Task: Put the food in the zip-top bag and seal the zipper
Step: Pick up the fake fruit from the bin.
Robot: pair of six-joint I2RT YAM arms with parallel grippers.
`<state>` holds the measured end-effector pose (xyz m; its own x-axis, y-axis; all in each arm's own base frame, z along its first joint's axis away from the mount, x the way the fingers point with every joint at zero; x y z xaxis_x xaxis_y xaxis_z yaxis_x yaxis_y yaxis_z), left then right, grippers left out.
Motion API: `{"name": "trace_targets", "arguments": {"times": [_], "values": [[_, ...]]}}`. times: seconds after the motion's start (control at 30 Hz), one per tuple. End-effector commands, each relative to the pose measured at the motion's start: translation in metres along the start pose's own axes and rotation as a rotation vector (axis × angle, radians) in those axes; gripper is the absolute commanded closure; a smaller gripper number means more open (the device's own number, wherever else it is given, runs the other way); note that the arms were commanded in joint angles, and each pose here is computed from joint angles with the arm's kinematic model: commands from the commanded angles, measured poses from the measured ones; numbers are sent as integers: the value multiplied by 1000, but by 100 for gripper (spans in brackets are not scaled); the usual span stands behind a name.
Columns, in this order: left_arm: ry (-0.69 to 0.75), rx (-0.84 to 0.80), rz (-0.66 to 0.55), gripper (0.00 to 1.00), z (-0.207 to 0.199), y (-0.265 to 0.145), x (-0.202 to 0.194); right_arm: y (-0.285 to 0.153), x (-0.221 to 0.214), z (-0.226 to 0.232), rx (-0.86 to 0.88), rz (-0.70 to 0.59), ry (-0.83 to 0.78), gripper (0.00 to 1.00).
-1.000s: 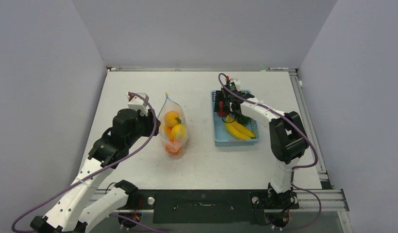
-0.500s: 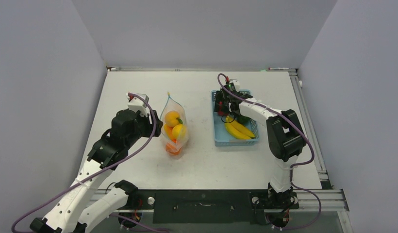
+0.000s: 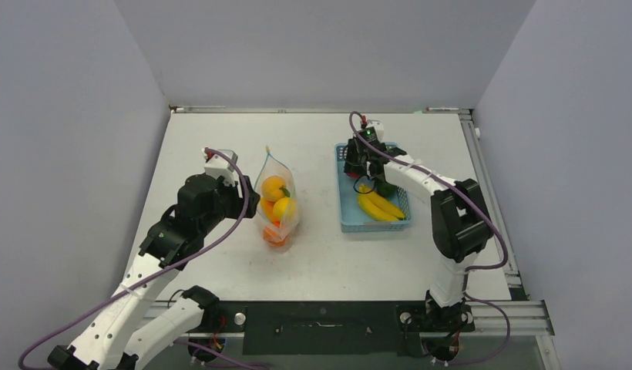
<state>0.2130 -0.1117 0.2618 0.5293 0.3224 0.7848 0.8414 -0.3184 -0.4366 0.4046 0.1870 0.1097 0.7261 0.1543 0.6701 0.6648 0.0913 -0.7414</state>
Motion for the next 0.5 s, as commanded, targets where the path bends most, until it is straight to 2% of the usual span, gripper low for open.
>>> {"name": "trace_targets", "arguments": {"times": [0.0,0.27,0.47], "values": [[-4,-45,-50,44,-8,0,12,-51,44,-1,13,-171,13,77],[-1,-57,-41,65,-10,0,11,-109,65,22,53,-289,-40,77],[1,-64,-35,79,-11,1,10,-159,78,52,160,-387,-100,77]]}}
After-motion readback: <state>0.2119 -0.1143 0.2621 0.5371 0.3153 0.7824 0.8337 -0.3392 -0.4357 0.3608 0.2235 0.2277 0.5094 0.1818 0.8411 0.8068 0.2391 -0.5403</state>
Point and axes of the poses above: each gripper's point midway between its finger pads, its own y axis out along the fingers, its own z axis along the line the jaws close on, x = y × z, the point moved 4 cm from there along -y, back along the fingers, and after that the axes turned 15 degrees about -y, right-handed, at the moved point
